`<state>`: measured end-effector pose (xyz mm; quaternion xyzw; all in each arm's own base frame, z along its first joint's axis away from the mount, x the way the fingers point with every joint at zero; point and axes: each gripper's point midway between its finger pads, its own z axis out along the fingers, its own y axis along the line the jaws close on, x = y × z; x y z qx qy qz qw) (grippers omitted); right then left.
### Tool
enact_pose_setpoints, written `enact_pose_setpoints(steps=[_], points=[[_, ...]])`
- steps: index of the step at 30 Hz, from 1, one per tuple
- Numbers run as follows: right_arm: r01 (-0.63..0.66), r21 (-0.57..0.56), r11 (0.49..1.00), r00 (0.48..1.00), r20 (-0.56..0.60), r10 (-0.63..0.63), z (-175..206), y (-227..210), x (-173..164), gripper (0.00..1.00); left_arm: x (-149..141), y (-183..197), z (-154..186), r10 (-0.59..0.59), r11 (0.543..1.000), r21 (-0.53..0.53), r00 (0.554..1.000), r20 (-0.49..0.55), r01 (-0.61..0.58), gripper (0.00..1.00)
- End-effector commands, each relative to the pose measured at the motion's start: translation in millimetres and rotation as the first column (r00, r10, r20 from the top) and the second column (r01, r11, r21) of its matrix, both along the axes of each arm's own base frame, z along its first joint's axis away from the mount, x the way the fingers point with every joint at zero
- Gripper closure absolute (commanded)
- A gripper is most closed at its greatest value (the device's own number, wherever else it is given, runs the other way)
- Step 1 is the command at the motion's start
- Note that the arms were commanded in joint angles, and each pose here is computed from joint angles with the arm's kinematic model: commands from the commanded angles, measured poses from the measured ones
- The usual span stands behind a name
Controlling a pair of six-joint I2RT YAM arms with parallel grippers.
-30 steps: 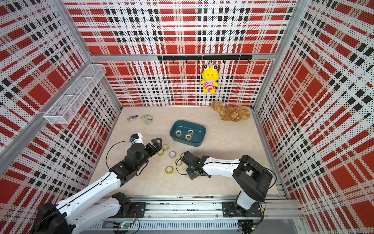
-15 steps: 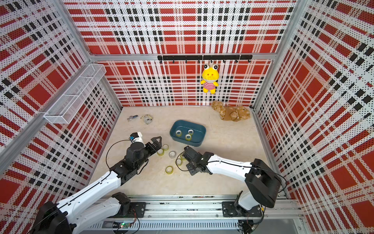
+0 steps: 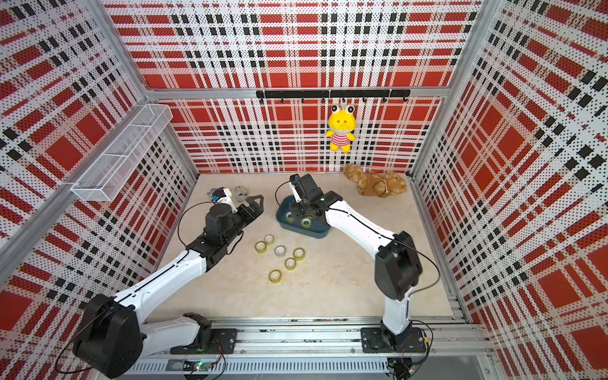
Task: Put the transparent tape into the storage box
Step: Place the tape in the storage box.
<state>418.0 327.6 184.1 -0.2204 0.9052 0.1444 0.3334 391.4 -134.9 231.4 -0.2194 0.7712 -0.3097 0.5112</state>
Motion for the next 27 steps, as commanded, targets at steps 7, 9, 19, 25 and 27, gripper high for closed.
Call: enact_pose_setpoints(steps=[7, 9, 19, 25, 27], points=[[0.059, 0.004, 0.998, 0.993, -0.104, -0.059, -63, 20, 66, 0.91, -4, 23, -52, 0.018, 0.998, 0.062, 0.995, -0.101, -0.012, 0.01], [0.071, 0.011, 0.997, 0.991, -0.117, -0.07, -73, 17, 78, 0.91, -8, 25, -61, 0.016, 0.998, 0.054, 0.993, -0.113, -0.01, 0.01], [0.05, 0.054, 0.997, 0.983, -0.177, -0.04, -118, 15, 105, 0.58, -26, 16, -90, -0.01, 0.999, 0.036, 0.986, -0.166, 0.016, 0.01], [0.069, 0.071, 0.995, 0.989, -0.134, -0.059, -83, 4, 94, 0.51, -31, -6, -83, -0.04, 0.998, 0.049, 0.986, -0.162, 0.049, 0.01], [0.076, 0.084, 0.994, 0.994, -0.091, -0.069, -56, -4, 87, 0.5, -35, -16, -80, -0.051, 0.997, 0.056, 0.986, -0.159, 0.061, 0.01]])
